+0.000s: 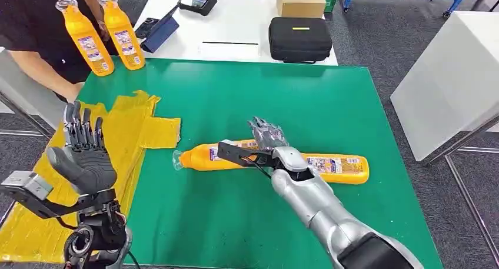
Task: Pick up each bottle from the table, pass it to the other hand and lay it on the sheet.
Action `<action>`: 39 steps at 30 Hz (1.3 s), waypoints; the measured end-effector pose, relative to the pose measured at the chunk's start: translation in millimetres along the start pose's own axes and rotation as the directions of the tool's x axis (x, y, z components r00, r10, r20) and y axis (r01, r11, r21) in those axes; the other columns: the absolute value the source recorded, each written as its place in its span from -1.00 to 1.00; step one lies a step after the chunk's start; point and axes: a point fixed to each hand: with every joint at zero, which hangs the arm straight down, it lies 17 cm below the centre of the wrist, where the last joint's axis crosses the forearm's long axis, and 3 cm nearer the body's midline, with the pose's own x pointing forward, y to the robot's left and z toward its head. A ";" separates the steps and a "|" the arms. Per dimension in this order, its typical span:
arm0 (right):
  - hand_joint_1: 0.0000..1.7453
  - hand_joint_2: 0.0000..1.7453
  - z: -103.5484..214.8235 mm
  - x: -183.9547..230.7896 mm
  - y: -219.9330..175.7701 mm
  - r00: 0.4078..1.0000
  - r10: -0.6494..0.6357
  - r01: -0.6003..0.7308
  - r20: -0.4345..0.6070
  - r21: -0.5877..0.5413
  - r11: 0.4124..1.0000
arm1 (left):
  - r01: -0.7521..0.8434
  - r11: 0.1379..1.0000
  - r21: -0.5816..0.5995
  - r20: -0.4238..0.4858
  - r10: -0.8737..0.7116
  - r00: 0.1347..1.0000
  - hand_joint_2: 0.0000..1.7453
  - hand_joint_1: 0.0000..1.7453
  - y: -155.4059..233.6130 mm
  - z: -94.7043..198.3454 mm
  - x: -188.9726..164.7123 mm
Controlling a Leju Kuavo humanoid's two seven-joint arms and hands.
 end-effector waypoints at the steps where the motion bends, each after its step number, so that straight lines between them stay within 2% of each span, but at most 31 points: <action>1: -1.00 1.00 0.1 0.4 2.8 1.000 -0.001 0.001 0.003 0.007 1.000 | -0.002 1.000 0.000 -0.001 0.002 1.000 -1.00 -1.00 -0.2 0.5 -0.8; 19: -1.00 1.00 4.8 -15.4 40.8 0.999 0.011 -0.006 -0.042 0.111 0.994 | -0.023 1.000 0.000 -0.019 0.023 1.000 -1.00 -1.00 -7.4 10.4 -10.6; 31: -1.00 1.00 12.8 -27.3 68.7 0.979 0.181 -0.156 -0.089 0.236 0.959 | -0.075 0.997 0.031 -0.036 0.076 0.996 -1.00 -1.00 -8.8 12.6 -12.3; 39: -1.00 1.00 9.8 -24.7 59.4 0.964 0.244 -0.220 -0.101 0.206 0.953 | -0.093 0.995 0.032 -0.038 0.094 0.995 -1.00 -1.00 -11.9 16.8 -11.6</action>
